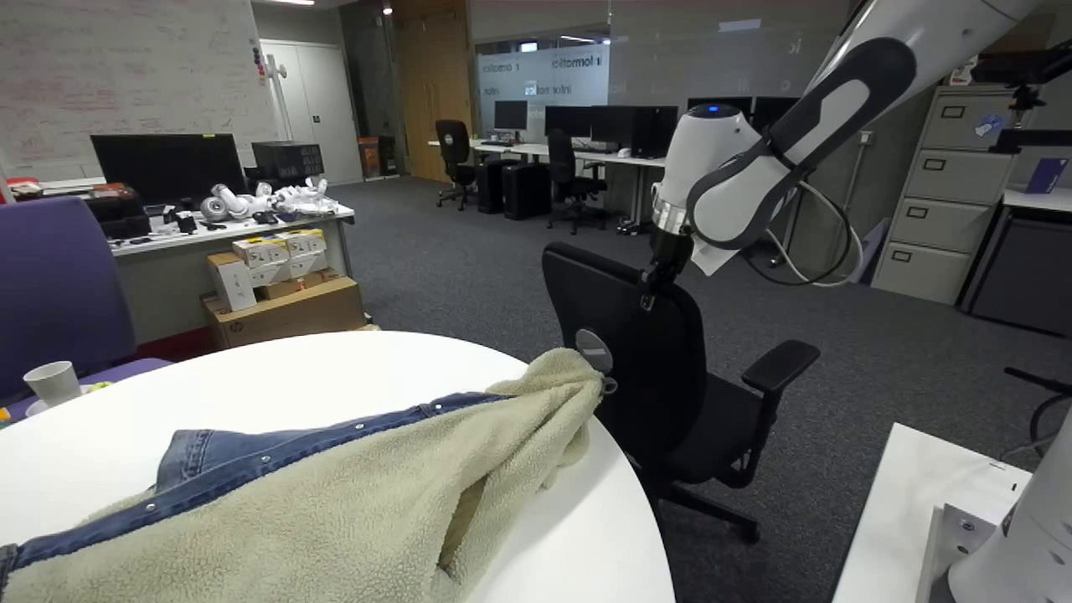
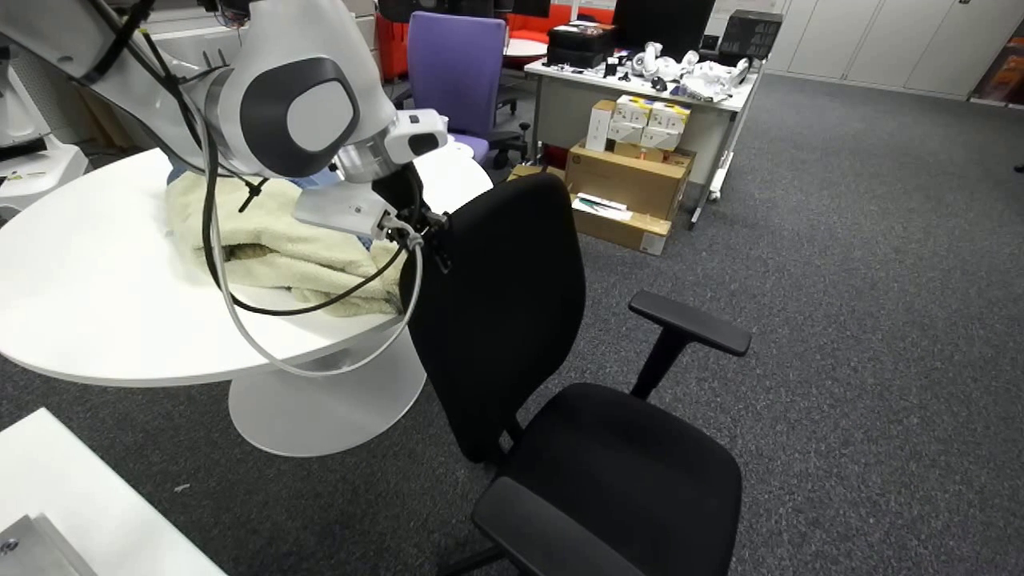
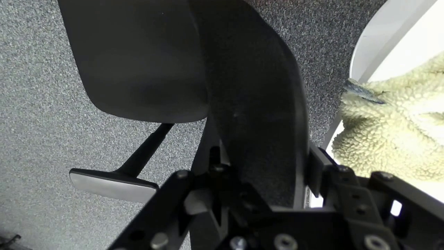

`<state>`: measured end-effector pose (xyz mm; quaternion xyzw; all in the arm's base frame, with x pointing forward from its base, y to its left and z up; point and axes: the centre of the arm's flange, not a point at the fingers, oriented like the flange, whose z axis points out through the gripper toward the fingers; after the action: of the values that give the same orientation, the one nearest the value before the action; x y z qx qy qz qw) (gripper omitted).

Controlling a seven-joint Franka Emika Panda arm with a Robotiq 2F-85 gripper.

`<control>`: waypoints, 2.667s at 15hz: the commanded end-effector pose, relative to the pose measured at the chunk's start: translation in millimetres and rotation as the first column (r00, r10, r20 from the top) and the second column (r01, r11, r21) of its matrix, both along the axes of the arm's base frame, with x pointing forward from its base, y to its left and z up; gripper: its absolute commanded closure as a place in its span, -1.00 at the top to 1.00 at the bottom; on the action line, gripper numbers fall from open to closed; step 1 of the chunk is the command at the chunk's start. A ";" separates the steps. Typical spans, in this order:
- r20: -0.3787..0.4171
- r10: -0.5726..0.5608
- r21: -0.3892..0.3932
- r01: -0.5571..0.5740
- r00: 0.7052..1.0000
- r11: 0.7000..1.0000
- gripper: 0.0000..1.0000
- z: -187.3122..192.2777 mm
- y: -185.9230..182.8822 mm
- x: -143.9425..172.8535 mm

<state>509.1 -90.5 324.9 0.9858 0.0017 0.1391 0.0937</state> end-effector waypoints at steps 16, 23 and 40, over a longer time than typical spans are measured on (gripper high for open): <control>-0.006 0.079 -0.030 -0.079 0.997 0.996 1.00 68.1 32.2 -43.7; -0.116 0.212 0.027 -0.211 0.970 0.977 1.00 78.6 88.1 -64.2; -0.197 0.569 -0.574 -0.564 0.799 0.594 1.00 -86.5 158.7 -96.3</control>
<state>415.0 61.7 275.4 0.8772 0.3370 0.1109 0.3235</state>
